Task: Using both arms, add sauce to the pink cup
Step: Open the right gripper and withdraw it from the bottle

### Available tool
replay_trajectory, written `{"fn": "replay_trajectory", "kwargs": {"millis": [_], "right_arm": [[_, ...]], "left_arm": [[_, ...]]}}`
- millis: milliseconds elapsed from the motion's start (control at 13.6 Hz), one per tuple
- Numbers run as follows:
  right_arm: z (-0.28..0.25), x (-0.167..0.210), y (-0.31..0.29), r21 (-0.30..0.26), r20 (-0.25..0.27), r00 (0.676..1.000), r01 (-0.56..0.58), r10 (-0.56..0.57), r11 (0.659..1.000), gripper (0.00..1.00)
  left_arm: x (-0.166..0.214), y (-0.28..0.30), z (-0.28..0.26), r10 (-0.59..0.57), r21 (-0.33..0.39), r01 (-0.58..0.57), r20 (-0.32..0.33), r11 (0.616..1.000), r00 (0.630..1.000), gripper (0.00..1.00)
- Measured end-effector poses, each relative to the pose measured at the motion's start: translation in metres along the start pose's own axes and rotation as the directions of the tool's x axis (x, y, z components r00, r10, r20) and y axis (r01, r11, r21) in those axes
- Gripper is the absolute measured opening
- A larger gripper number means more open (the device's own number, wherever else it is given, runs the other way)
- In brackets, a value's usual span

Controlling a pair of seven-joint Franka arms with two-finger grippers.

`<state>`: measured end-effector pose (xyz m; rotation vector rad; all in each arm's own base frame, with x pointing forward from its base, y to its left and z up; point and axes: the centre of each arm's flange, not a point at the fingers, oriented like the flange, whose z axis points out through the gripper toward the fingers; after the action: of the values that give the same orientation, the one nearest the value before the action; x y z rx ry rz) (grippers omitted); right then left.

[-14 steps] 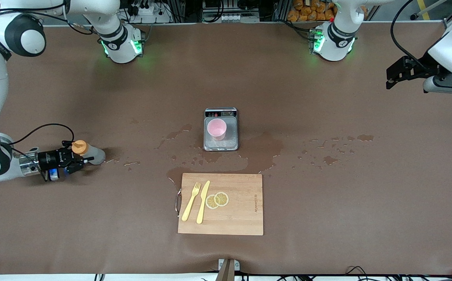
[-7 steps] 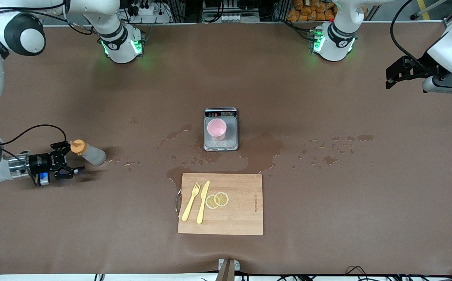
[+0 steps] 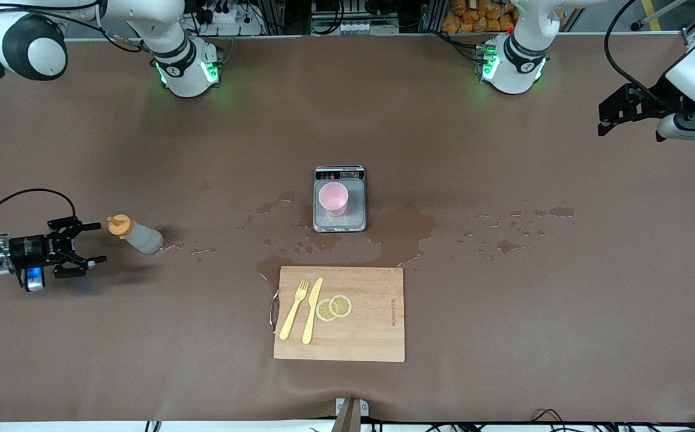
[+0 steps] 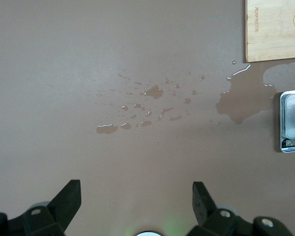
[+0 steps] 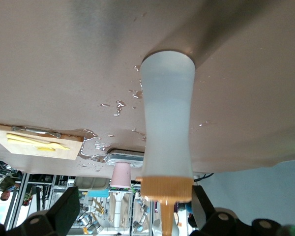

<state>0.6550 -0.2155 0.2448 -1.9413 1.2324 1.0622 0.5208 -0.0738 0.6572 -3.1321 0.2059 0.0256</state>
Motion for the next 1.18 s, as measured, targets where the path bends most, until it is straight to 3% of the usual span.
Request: {"fn": "replay_trajectory", "kwargs": {"millis": [369,590,811,1180], "right_arm": [[-0.023,-0.073,-0.035,-0.086,-0.159,0.983,0.083,-0.096,0.993,1.0],[-0.008,-0.137,-0.072,-0.219,-0.283,0.942,0.122,-0.183,0.968,1.0],[0.006,-0.227,-0.104,-0.313,-0.407,0.868,0.161,-0.285,0.936,1.0],[0.031,-0.372,-0.124,-0.436,-0.579,0.697,0.174,-0.423,0.883,1.0]], "left_arm": [[0.0,0.0,0.002,0.0,0.0,0.0,0.006,1.0,1.0,1.0],[0.001,-0.003,0.003,-0.004,-0.002,0.004,0.01,1.0,1.0,1.0],[0.001,-0.004,0.004,-0.005,-0.003,0.005,0.011,1.0,1.0,1.0],[0.002,-0.01,0.005,-0.018,-0.004,0.018,0.015,1.0,1.0,1.0]]}}
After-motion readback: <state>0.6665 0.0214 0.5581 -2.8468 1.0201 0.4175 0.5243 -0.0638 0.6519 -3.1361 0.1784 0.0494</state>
